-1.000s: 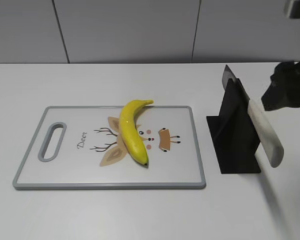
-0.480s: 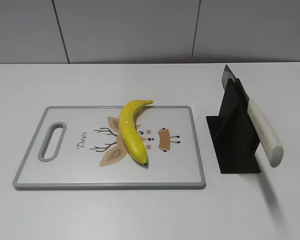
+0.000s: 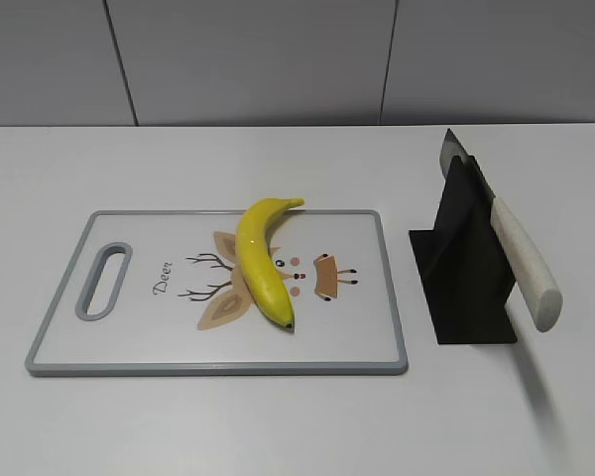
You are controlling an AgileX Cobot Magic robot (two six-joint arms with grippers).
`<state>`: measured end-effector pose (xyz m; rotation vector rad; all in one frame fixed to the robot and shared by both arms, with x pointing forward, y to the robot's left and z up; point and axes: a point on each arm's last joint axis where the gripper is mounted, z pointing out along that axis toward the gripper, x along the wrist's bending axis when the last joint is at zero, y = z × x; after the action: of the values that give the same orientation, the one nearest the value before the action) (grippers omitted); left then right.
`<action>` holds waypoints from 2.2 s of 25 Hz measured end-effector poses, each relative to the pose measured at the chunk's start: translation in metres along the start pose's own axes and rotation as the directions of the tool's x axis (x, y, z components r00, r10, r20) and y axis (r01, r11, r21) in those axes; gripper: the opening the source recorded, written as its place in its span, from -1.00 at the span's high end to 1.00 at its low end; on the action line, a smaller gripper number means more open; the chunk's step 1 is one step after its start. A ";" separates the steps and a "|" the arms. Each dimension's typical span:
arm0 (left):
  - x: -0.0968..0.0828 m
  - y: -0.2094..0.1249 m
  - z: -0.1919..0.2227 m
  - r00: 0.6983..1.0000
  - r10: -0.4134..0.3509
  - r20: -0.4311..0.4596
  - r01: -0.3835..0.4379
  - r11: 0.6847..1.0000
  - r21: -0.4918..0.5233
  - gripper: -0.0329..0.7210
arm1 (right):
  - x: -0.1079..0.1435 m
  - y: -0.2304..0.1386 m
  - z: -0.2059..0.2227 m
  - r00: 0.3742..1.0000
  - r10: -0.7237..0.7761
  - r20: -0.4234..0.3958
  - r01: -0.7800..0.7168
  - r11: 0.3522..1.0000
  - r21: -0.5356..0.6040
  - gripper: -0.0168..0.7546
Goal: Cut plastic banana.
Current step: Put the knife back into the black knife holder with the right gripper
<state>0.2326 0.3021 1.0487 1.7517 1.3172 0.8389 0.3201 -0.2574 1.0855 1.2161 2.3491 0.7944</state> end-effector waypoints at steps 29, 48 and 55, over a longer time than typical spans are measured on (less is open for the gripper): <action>0.000 0.000 0.000 1.000 0.000 0.001 0.000 1.000 -0.001 -0.32 | 0.023 -0.092 -0.039 0.998 -0.014 0.057 0.036 0.911 -0.411 -0.57; 0.000 0.000 0.000 0.998 -0.016 -0.064 0.016 1.000 0.001 -0.32 | 0.023 -0.090 -0.038 0.973 0.144 0.183 -0.059 0.914 -0.403 -0.57; 0.000 0.000 0.000 0.983 -0.073 -0.169 0.075 0.997 0.003 -0.32 | 0.023 -0.089 -0.037 0.940 0.227 0.255 -0.111 0.909 -0.401 -0.57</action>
<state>0.2325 0.3016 1.0489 1.6570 1.4895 0.9576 0.2312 -0.2912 1.0557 1.2750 1.7618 0.9939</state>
